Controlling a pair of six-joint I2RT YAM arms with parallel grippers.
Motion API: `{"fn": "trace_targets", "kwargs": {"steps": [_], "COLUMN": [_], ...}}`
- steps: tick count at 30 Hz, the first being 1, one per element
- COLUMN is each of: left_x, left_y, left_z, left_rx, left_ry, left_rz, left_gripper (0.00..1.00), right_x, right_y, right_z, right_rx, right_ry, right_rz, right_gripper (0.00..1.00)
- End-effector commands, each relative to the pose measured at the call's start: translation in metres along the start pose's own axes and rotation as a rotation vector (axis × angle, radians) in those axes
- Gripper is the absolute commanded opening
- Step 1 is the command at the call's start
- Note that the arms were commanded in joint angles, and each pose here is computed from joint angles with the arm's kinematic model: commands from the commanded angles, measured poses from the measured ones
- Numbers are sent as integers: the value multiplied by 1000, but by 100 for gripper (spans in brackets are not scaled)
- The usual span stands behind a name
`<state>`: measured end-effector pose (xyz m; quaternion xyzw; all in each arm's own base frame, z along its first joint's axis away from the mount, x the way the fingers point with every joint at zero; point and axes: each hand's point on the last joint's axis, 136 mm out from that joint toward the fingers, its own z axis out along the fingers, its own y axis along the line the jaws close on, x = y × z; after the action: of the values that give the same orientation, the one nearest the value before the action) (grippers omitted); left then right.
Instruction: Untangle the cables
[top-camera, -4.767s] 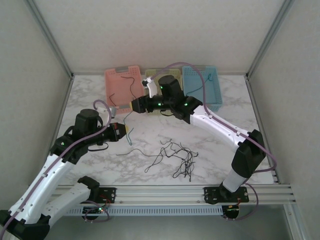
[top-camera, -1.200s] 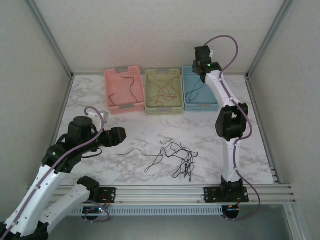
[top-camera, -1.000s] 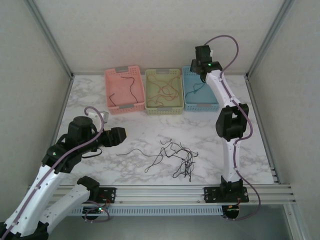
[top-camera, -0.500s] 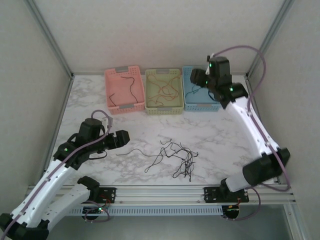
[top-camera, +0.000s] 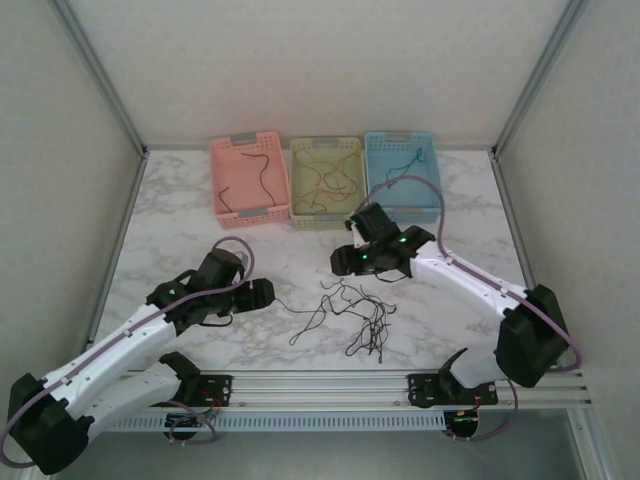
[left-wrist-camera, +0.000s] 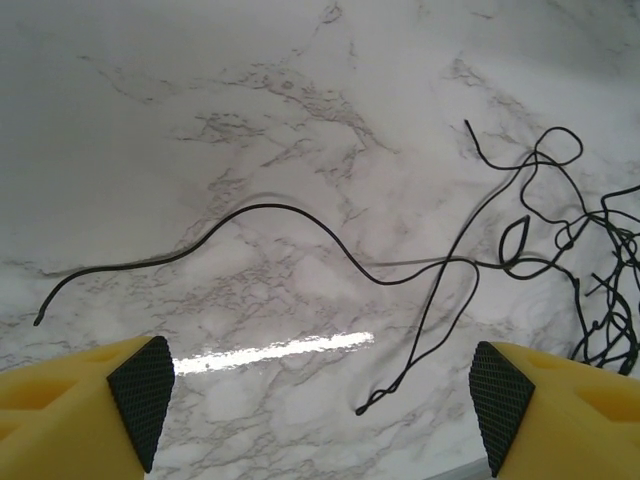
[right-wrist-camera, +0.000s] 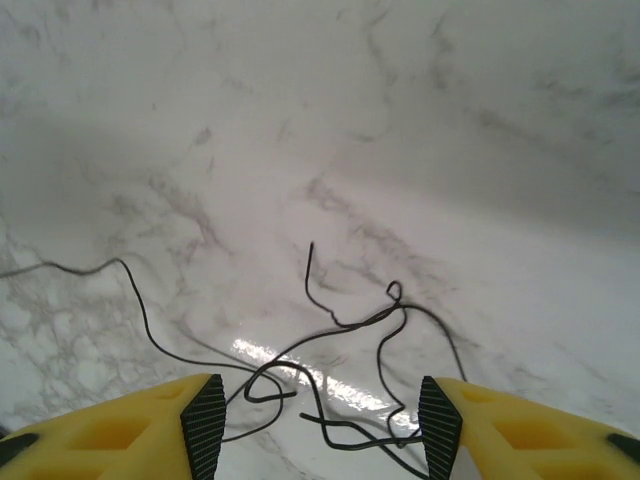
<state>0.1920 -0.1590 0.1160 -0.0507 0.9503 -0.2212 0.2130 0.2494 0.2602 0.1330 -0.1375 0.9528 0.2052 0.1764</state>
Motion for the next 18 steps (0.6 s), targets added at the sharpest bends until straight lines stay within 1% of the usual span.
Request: {"fn": "trace_targets", "kwargs": {"steps": [1,8,13,18], "left_x": [-10,-11,-14,-16], "left_y": [-1,6,7,6], "left_z": [-1,-9,-14,-15], "left_rx": [-4,-40,-32,-33], "left_ry": [-65,-79,-109,-115], "left_rz": [-25,3,-3,-1], "left_gripper": [80,80,80,80], "right_x": [21,49,64,71], "right_y": [12,29,39,30], "right_z": [26,57,65,78], "right_rx": [5,51,107,195], "right_ry": [79,211,219,224], "right_rz": [8,-33,-51,-37], "right_gripper": [56,52,52,51]}}
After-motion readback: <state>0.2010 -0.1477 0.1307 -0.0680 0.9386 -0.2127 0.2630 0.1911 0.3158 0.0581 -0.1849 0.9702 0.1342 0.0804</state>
